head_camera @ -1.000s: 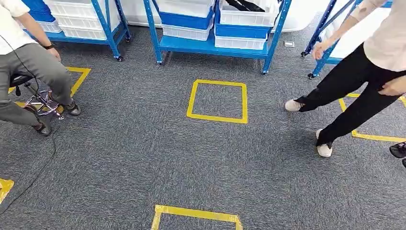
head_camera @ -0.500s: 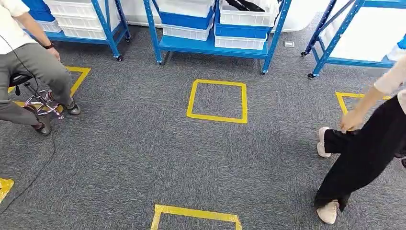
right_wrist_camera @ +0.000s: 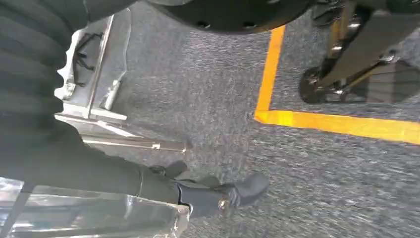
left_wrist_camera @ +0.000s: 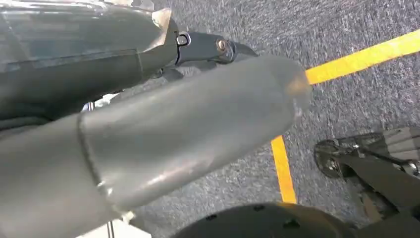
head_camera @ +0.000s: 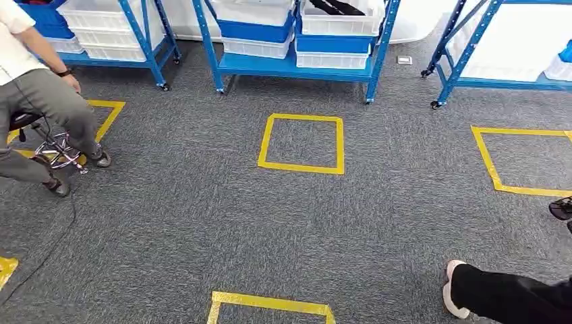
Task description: Take the parts from the cabinet and place them on the table.
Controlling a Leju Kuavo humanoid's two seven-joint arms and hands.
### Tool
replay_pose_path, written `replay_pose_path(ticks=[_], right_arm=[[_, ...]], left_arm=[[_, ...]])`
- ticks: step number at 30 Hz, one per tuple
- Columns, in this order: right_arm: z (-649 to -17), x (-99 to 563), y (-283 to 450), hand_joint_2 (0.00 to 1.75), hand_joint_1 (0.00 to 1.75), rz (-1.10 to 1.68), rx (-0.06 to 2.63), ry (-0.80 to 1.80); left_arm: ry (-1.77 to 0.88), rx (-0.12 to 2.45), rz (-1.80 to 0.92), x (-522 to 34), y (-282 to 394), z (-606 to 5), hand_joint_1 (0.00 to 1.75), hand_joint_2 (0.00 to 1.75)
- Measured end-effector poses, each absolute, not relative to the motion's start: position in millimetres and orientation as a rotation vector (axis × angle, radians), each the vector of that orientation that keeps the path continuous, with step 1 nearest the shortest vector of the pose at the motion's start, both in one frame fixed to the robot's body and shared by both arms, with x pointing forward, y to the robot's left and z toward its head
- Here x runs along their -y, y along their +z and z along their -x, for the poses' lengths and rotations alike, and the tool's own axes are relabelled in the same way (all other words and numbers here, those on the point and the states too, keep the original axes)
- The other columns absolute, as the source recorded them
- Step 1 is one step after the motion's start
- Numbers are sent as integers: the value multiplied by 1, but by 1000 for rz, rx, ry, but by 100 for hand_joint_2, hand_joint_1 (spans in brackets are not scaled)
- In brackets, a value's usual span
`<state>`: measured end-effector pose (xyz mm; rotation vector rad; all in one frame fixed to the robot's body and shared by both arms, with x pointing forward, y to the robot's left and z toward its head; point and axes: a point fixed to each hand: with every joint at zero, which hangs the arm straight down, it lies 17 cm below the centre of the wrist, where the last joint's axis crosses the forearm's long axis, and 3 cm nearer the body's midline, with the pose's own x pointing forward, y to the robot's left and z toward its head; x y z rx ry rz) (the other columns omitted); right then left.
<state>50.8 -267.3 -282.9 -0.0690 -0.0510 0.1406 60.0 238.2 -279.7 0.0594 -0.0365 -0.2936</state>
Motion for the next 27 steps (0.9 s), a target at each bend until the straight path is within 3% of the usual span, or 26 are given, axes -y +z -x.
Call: replay_pose_path(ticks=[27], right_arm=[[-55, 262, -282, 175, 0, 62, 58, 146]], left_arm=[[-304, 39, -66, -239, -280, -62, 0, 0]])
